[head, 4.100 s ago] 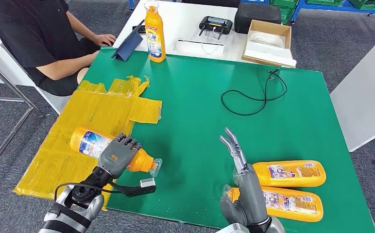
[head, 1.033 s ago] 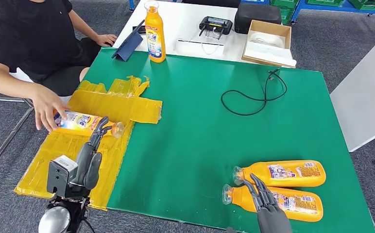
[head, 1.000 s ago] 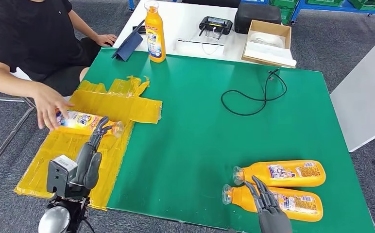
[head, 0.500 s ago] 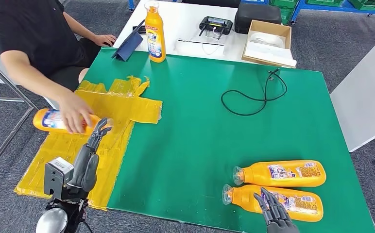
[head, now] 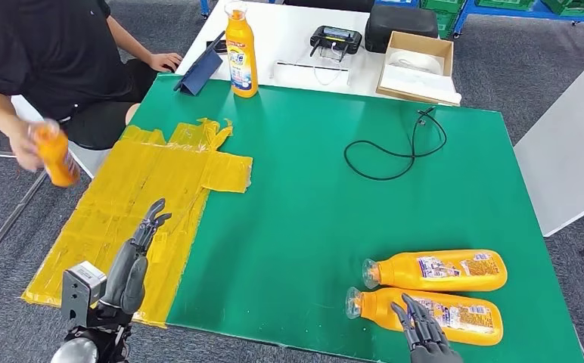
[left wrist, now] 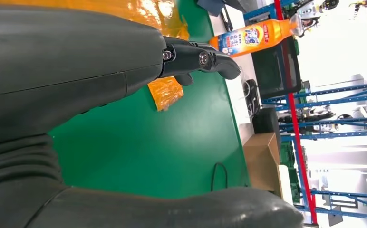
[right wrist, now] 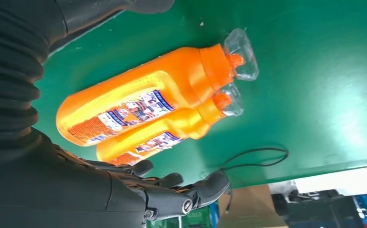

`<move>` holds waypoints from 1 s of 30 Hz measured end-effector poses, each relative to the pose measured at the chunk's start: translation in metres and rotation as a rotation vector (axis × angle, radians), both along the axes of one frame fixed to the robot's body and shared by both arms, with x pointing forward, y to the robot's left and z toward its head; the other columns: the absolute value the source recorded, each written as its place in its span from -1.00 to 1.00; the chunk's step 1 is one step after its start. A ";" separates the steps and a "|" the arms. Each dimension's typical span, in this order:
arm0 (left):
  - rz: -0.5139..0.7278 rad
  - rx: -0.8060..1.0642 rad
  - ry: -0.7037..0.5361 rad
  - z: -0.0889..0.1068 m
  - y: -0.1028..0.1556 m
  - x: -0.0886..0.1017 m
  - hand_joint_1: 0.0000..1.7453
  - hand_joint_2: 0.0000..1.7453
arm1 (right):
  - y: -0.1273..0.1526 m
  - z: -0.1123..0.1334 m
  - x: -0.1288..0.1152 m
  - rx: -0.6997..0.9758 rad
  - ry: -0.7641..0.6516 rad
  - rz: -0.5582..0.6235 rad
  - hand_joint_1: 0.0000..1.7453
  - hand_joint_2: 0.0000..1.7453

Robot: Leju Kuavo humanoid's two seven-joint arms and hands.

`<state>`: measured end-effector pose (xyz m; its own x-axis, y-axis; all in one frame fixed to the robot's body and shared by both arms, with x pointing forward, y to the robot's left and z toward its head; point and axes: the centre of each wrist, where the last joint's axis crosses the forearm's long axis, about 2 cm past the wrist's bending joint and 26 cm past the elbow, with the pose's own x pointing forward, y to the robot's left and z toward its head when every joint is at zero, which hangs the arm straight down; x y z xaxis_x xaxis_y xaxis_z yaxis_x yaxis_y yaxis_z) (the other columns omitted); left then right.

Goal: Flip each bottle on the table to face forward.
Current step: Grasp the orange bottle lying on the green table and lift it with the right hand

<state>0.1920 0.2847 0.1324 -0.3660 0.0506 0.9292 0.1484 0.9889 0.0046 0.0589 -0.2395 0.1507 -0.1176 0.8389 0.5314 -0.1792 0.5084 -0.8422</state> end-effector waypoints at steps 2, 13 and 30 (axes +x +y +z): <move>0.001 0.000 0.001 -0.001 0.002 0.000 -1.00 -1.00 | 0.000 0.000 0.001 -0.001 -0.005 -0.002 -1.00 1.00; -0.003 -0.011 0.007 0.003 0.004 0.006 -1.00 -1.00 | -0.023 -0.003 -0.009 -0.005 0.051 -0.053 -1.00 1.00; -0.013 -0.038 -0.003 0.003 0.006 0.006 -1.00 -1.00 | -0.038 -0.002 -0.021 -0.057 0.099 -0.088 -1.00 1.00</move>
<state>0.1976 0.2908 0.1356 -0.3682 0.0900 0.9254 0.1611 0.9864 -0.0319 0.0380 -0.2775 0.1483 0.0090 0.8726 0.4883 -0.2198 0.4781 -0.8504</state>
